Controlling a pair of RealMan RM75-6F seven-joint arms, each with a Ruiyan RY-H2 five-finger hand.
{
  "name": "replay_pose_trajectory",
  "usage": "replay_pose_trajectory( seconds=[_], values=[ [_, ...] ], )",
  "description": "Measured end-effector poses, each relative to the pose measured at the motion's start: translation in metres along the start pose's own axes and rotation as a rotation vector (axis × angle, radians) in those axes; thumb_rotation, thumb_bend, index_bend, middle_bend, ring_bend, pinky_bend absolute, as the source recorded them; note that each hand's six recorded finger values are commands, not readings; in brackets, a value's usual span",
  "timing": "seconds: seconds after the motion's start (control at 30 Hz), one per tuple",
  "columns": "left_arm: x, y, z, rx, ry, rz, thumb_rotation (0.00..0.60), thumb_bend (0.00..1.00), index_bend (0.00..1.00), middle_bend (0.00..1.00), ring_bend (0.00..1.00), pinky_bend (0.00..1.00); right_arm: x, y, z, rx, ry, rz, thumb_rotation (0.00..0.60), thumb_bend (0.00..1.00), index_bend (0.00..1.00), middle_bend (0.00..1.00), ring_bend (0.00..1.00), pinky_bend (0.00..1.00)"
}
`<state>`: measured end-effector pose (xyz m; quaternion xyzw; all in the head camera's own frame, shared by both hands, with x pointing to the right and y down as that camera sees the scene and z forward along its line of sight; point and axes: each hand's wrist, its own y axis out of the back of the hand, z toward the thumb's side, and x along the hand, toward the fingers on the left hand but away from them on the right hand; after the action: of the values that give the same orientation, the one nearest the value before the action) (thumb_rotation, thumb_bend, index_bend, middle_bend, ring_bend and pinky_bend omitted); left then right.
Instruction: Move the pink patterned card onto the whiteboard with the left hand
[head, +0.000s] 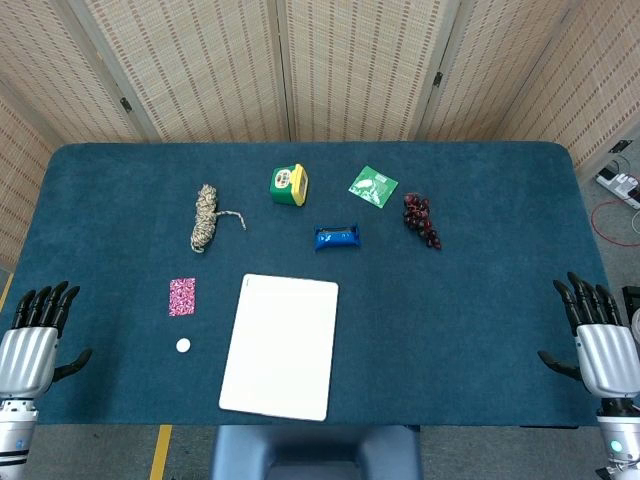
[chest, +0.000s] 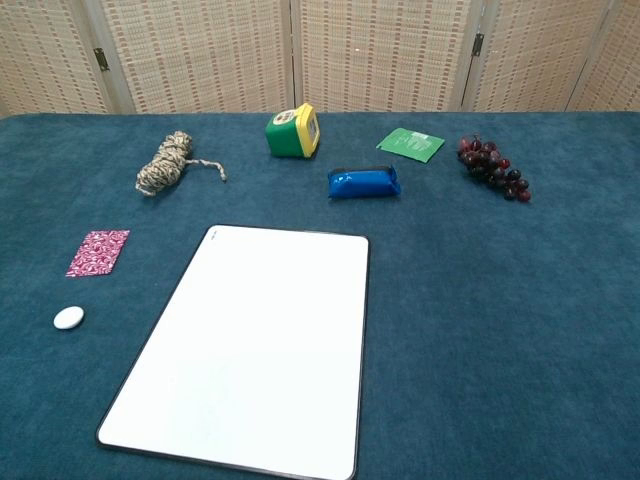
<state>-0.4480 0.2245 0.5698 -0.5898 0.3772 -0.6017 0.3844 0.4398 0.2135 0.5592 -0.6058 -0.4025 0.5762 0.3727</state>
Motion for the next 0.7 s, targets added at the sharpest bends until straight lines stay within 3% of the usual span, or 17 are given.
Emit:
replay_pose_trajectory(
  seconds=[0.43, 0.7],
  values=[
    [0.006, 0.003, 0.008, -0.001, -0.029, 0.001, 0.600, 0.26, 0.11, 0.09, 0.07, 0.00, 0.001, 0.010, -0.003, 0.005, 0.006, -0.032, 0.600, 0.11, 0.00, 0.00, 0.05, 0.00],
    [0.024, 0.001, 0.019, 0.008, -0.097, -0.012, 0.600, 0.26, 0.13, 0.09, 0.09, 0.00, 0.003, 0.021, -0.005, 0.013, 0.007, -0.055, 0.600, 0.11, 0.00, 0.00, 0.05, 0.00]
  ],
)
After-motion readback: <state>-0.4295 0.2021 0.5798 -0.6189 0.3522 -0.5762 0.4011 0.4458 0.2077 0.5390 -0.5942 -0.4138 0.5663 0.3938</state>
